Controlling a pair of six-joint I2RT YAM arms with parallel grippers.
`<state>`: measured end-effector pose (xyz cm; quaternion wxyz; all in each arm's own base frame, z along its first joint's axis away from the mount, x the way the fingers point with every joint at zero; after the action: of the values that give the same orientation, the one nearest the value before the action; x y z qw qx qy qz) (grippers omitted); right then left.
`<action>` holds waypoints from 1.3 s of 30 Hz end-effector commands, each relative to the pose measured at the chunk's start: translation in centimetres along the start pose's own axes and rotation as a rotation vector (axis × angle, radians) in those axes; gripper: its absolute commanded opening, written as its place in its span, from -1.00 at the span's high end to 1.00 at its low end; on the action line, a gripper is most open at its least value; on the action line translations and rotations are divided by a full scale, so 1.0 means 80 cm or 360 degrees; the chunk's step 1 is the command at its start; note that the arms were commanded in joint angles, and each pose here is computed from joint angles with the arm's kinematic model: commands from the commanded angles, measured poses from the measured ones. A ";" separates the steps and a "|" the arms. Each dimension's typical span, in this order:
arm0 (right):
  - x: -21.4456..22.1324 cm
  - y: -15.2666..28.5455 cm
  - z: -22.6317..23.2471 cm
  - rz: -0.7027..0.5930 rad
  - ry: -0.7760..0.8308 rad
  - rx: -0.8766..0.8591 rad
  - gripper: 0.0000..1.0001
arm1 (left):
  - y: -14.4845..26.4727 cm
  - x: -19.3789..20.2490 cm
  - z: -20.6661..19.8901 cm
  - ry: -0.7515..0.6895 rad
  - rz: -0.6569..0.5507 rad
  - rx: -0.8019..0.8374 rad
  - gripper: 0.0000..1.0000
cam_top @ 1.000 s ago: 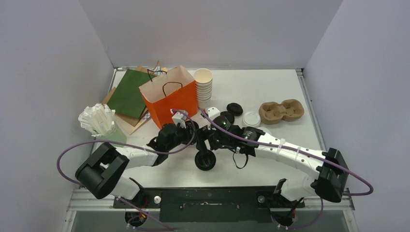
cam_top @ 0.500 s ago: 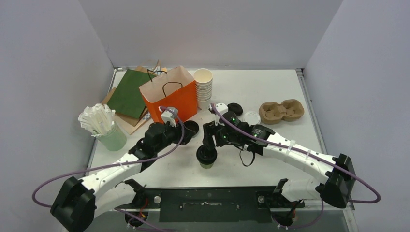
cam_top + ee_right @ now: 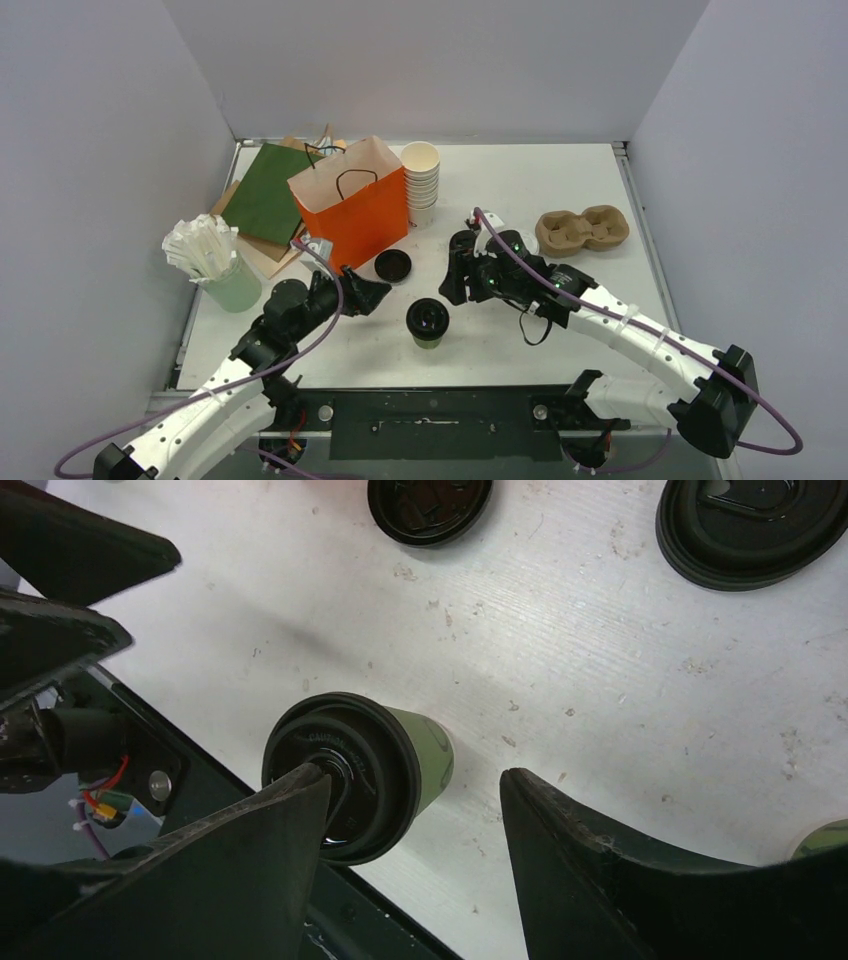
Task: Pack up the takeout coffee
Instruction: Adjust the coffee cup at the center of the board, then close the cup lid on the coffee cup.
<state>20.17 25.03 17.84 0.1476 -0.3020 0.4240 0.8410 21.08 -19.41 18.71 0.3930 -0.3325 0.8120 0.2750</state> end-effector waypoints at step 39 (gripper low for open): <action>0.045 -0.035 0.066 0.0070 0.0345 0.0431 0.06 | -0.023 0.089 -0.029 0.0250 0.0483 0.0324 0.36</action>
<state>16.13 30.65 15.36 0.1029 -0.3596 0.5549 0.7431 17.75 -23.77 12.22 0.2914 -0.1823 0.9056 0.2484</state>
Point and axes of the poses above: each gripper's point midway between its finger pads, its own y axis back along the fingers, its own z axis along the line the jaws close on, x = y × z, the point moved 1 cm from there along y, back along the fingers, and after that the axes turned 7 degrees about -y, right-handed, at the moved point
